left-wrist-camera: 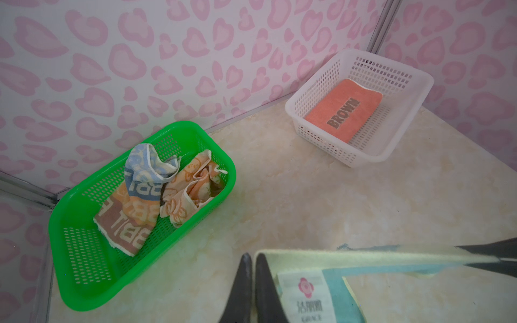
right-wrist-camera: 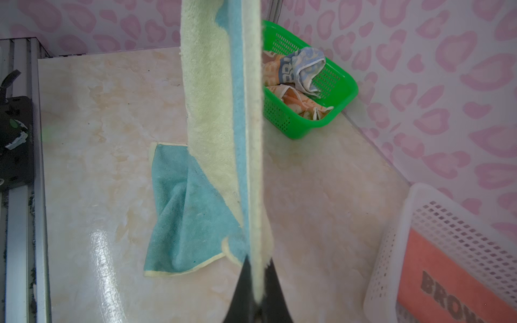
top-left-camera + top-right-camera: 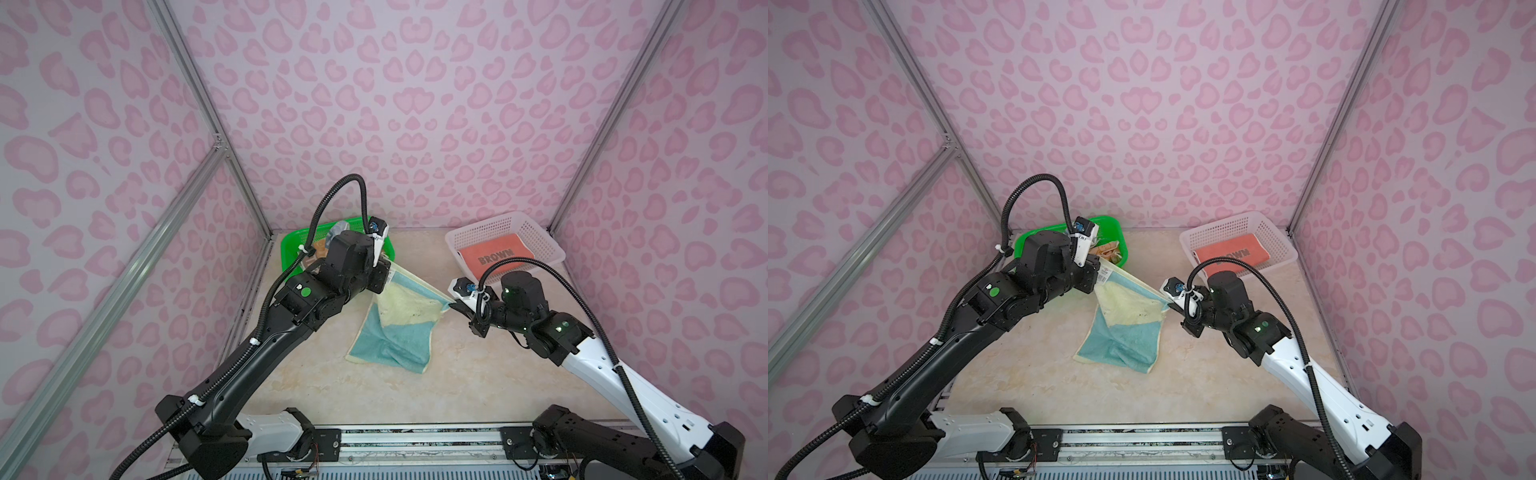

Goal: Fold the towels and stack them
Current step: 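Lower the hanging towel onto the table with both grippers, draping it over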

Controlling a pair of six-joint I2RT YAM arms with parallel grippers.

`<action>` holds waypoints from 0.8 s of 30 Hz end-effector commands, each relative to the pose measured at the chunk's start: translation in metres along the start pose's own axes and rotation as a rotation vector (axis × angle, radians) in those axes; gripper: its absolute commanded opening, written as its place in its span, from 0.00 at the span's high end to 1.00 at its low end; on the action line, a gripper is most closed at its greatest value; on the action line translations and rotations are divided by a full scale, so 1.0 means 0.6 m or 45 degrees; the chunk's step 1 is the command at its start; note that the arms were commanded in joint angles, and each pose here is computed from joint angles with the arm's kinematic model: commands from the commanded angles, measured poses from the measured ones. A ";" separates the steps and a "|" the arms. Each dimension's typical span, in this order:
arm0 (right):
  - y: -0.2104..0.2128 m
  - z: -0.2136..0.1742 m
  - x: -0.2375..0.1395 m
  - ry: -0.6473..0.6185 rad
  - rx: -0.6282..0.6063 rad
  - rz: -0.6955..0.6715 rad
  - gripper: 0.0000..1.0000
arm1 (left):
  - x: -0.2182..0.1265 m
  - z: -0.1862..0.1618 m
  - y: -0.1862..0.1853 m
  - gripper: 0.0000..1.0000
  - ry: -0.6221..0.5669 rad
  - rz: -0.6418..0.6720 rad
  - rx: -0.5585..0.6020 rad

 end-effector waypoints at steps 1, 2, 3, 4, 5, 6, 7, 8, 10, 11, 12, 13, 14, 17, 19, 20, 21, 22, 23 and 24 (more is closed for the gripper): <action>0.012 -0.066 0.029 0.201 0.254 0.047 0.98 | 0.006 0.020 0.041 0.97 -0.122 0.313 -0.039; 0.013 -0.075 0.041 0.222 0.310 0.057 0.99 | 0.012 0.016 0.038 0.97 -0.116 0.296 -0.039; 0.013 -0.086 0.054 0.245 0.369 0.062 1.00 | 0.030 -0.004 0.033 0.97 -0.078 0.280 -0.028; 0.014 -0.096 0.065 0.263 0.410 0.073 1.00 | 0.041 -0.014 0.030 0.97 -0.064 0.268 -0.028; 0.016 -0.108 0.078 0.292 0.460 0.088 1.00 | 0.053 -0.025 0.026 0.97 -0.042 0.252 -0.026; 0.016 -0.115 0.086 0.307 0.492 0.094 1.00 | 0.067 -0.040 0.021 0.97 -0.012 0.236 -0.023; 0.019 -0.122 0.095 0.316 0.510 0.119 1.00 | 0.076 -0.048 0.018 0.97 0.008 0.231 -0.026; 0.022 -0.129 0.103 0.329 0.534 0.136 0.99 | 0.088 -0.061 0.016 0.97 0.041 0.227 -0.024; 0.025 -0.142 0.117 0.346 0.583 0.153 0.98 | 0.106 -0.080 0.012 0.97 0.087 0.227 -0.028; 0.026 -0.147 0.124 0.351 0.600 0.160 0.98 | 0.113 -0.088 0.011 0.97 0.107 0.233 -0.027; 0.027 -0.156 0.130 0.360 0.624 0.159 0.96 | 0.120 -0.095 0.010 0.97 0.126 0.237 -0.025; 0.029 -0.160 0.133 0.362 0.630 0.162 0.96 | 0.124 -0.100 0.011 0.97 0.140 0.251 -0.025; 0.030 -0.166 0.138 0.370 0.639 0.167 0.95 | 0.127 -0.103 0.012 0.97 0.148 0.263 -0.025; 0.033 -0.178 0.146 0.403 0.646 0.173 0.90 | 0.133 -0.107 0.012 0.97 0.159 0.273 -0.017; 0.034 -0.184 0.152 0.416 0.652 0.185 0.88 | 0.134 -0.106 0.010 0.97 0.156 0.265 -0.014; 0.034 -0.186 0.155 0.419 0.653 0.190 0.86 | 0.134 -0.105 0.010 0.97 0.152 0.259 -0.015; 0.035 -0.187 0.158 0.420 0.653 0.196 0.85 | 0.134 -0.104 0.009 0.97 0.151 0.249 -0.015; 0.035 -0.191 0.160 0.424 0.655 0.197 0.84 | 0.135 -0.104 0.008 0.97 0.150 0.241 -0.018; 0.036 -0.193 0.164 0.425 0.658 0.202 0.84 | 0.136 -0.105 0.006 0.97 0.151 0.230 -0.018; 0.035 -0.194 0.166 0.423 0.659 0.201 0.84 | 0.138 -0.107 0.005 0.97 0.156 0.224 -0.018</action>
Point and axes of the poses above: each gripper's point midway between its finger pads, its own x axis out along the fingers, its own y axis along the line the jaws close on, z = x × y, the point moved 8 cm from there along -x, back along the fingers, and after that the axes turned 1 degree about -x, right-handed, at the moved point
